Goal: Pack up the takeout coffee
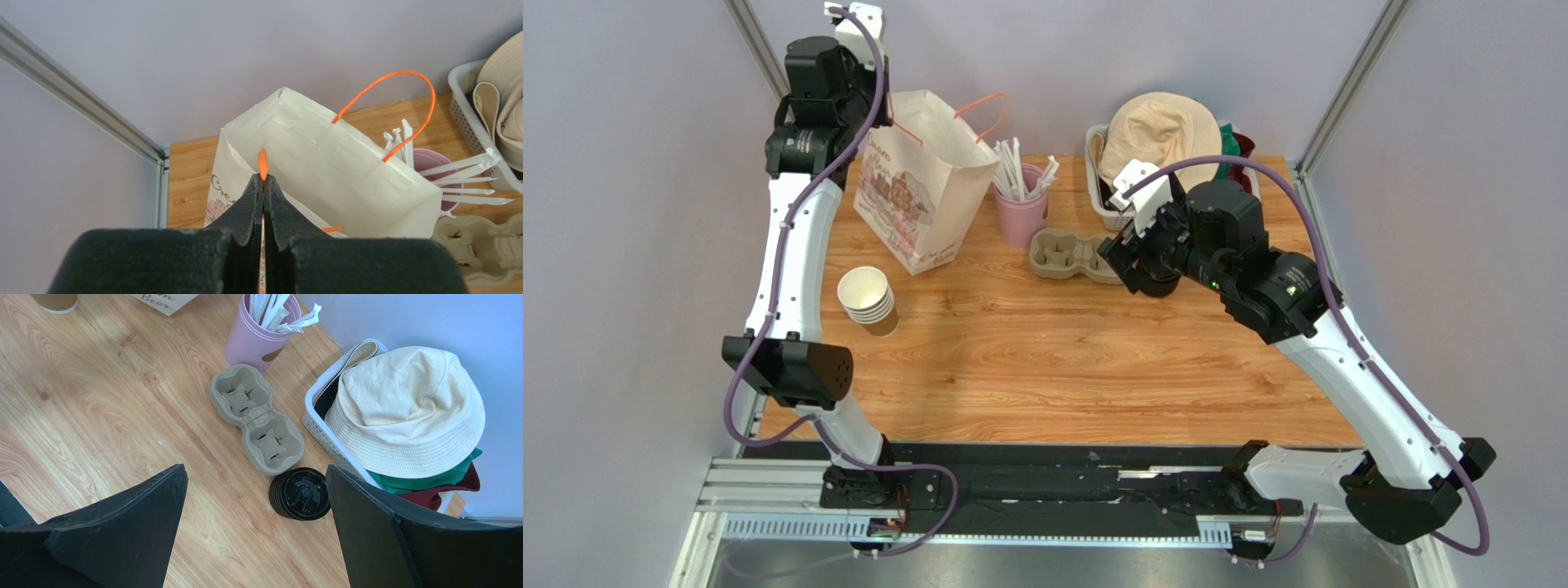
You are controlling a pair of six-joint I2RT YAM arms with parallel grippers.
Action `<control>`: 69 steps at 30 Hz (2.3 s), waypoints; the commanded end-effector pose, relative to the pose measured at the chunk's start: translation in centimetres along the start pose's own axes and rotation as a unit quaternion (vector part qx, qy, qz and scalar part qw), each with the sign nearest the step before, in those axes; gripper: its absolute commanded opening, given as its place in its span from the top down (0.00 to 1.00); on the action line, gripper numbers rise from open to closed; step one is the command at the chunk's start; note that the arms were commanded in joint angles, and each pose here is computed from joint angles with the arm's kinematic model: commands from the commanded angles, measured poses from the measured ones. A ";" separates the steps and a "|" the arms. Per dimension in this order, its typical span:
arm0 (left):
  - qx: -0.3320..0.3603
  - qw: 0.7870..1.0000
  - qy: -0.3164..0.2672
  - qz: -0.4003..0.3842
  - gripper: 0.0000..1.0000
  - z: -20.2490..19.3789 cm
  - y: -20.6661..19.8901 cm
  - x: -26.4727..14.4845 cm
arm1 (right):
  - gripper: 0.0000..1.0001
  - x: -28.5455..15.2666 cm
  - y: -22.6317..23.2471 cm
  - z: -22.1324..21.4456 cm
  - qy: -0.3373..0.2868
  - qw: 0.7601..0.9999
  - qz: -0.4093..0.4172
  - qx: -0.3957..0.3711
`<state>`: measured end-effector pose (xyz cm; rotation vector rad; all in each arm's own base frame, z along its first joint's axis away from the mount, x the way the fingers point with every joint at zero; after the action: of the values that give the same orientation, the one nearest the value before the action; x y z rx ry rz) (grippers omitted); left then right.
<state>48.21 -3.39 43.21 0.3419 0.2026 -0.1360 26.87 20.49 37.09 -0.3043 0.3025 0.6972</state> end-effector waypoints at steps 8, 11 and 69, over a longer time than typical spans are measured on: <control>-0.006 1.000 -0.024 -0.002 1.00 1.5 0.8 -0.3 | 0.11 0.3 -0.4 0.8 -0.020 1.000 -0.006 0.018; 0.002 1.000 0.010 0.014 1.00 -1.4 1.6 0.5 | 0.11 0.2 -0.4 0.7 -0.020 1.000 -0.006 0.017; 0.143 0.955 0.130 -0.224 0.22 -19.0 -1.5 -12.7 | 0.09 0.1 -0.5 -3.7 0.018 1.000 0.017 0.008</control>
<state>31.43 0.82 32.37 0.6363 0.4104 -0.5199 27.05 18.95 32.63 -0.2990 0.4004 0.6973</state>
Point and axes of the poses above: each gripper's point midway between its finger pads, its own x axis out along the fingers, its own y axis along the line the jaws close on, z = x × y, the point moved 1 cm from there along -x, back along the fingers, and after that the axes turned 10 degrees about x, right-handed, at the moved point
